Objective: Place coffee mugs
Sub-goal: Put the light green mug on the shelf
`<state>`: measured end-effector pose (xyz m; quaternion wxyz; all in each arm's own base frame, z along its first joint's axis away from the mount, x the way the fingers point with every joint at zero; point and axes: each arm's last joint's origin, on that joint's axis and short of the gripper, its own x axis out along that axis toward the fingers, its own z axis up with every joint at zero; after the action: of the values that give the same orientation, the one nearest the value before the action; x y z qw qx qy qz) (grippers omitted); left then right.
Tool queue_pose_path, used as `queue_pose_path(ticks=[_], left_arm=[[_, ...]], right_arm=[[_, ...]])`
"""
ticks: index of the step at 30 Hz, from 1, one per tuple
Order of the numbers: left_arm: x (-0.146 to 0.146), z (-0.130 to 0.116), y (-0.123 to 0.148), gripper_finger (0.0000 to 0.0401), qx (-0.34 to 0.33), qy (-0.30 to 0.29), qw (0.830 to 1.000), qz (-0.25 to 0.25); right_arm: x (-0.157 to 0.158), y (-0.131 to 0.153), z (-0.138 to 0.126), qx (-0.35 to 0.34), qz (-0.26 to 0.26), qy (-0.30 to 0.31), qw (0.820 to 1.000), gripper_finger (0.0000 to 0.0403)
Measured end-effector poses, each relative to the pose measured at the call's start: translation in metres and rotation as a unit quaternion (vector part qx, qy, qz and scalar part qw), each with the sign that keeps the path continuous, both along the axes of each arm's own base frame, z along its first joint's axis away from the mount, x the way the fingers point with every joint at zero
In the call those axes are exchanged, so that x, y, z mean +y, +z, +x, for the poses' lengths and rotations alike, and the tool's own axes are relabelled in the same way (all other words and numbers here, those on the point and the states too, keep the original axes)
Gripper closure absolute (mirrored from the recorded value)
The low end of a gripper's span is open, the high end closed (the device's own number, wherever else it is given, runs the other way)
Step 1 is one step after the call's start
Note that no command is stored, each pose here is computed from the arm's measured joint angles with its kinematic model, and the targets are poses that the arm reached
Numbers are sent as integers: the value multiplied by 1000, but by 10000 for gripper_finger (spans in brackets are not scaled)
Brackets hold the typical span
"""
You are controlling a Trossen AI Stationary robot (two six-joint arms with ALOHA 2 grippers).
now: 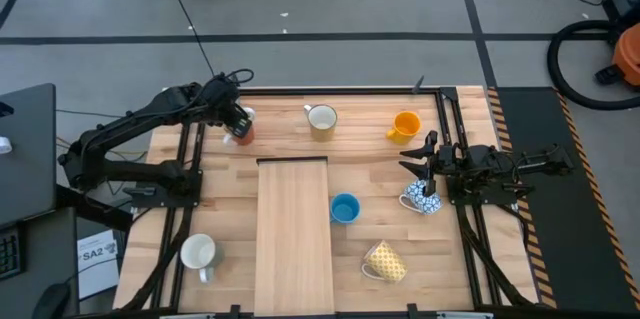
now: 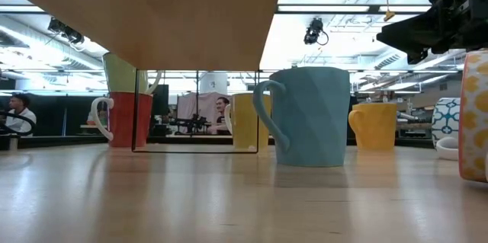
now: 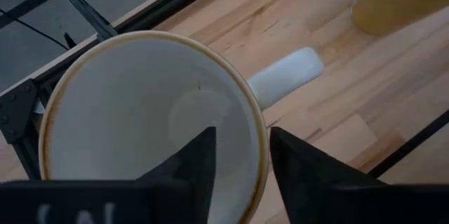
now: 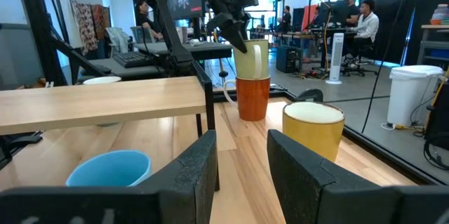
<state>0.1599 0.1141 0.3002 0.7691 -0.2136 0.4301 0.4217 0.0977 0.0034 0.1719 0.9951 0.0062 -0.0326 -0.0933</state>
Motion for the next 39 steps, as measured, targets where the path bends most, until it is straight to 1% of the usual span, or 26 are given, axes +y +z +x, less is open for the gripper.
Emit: queue_pose_path(ticks=[9,16,19,25,34,39], left_arm=[[0,0,0,306,-2,0,1000,0],[0,0,0,353,-1,0,1000,0],[0,0,0,366,0,0,1000,-1],[0,0,0,362,0,0,1000,-1],[-1,-1,1,366,-1,0,1000,0],[0,0,20,366,-22,-4,1000,18]], right_arm=[[0,0,0,0,0,0,1000,270],[0,0,0,0,0,0,1000,270],[0,0,0,0,0,0,1000,270],[0,0,0,0,0,0,1000,270],[0,0,0,0,0,0,1000,270],[0,0,0,0,0,0,1000,270]])
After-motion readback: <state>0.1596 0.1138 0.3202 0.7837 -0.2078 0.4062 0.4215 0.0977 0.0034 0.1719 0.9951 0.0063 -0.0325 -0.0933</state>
